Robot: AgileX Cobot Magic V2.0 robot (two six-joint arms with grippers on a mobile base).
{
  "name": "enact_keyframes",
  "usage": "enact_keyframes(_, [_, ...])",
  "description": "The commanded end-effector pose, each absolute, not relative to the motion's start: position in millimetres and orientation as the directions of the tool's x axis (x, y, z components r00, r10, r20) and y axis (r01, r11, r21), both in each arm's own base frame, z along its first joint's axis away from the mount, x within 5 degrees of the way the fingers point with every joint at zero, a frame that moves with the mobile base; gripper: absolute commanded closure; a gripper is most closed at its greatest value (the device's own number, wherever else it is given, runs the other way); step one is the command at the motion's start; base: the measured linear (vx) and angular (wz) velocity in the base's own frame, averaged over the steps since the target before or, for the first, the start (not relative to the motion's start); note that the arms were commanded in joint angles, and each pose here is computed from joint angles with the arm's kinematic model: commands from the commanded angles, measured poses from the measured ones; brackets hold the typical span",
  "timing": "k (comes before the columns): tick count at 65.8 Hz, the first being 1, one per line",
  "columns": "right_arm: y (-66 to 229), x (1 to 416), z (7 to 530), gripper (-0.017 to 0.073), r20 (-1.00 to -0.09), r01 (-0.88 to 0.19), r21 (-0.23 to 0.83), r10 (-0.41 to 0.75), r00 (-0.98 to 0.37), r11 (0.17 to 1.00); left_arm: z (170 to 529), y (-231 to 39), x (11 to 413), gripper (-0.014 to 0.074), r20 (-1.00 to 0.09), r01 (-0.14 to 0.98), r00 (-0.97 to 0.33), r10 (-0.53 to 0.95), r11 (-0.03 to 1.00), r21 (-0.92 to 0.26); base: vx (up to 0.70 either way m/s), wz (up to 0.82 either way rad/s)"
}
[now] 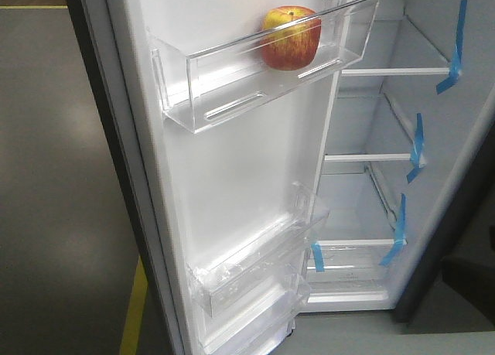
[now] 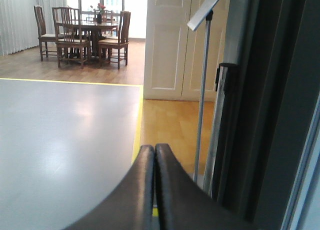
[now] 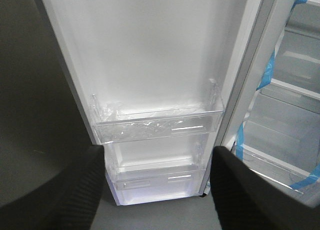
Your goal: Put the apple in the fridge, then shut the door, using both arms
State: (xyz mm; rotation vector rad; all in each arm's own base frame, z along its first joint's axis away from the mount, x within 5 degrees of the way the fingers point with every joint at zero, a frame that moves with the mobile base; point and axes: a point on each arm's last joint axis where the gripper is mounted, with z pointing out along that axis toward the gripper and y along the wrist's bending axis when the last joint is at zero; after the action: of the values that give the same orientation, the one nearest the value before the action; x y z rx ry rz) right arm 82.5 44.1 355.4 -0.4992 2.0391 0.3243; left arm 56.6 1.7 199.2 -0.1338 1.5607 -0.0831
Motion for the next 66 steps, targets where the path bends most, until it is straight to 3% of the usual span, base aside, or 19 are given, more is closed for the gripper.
enact_keyframes(1, [45,84,369,0.0125,-0.911,-0.473,0.018,-0.180,-0.371,0.881,200,2,56,0.0599,-0.979,-0.020,0.101,-0.177,0.983,-0.180,0.00,0.00])
enact_keyframes(14, [45,84,369,0.0125,-0.911,-0.473,0.018,-0.180,-0.371,0.881,218,2,53,0.0599,-0.970,-0.008,0.155,-0.189,0.981,-0.193,0.00,0.00])
enact_keyframes(34, [45,84,369,0.0125,-0.911,-0.473,0.018,-0.180,-0.370,0.881,281,1,35,0.0599,-0.959,0.014,0.209,-0.192,0.981,-0.193,0.00,0.00])
enact_keyframes(51, [45,84,369,0.0125,-0.911,-0.473,0.018,-0.180,-0.370,0.881,336,0,39,0.0599,-0.994,-0.011,0.053,-0.098,0.995,-0.099,0.00,0.00])
enact_keyframes(66, [45,84,369,0.0125,-0.911,-0.473,0.018,-0.180,-0.370,0.881,375,0,63,0.0599,-0.986,-0.010,-0.164,-0.028,1.000,-0.026,0.00,0.00])
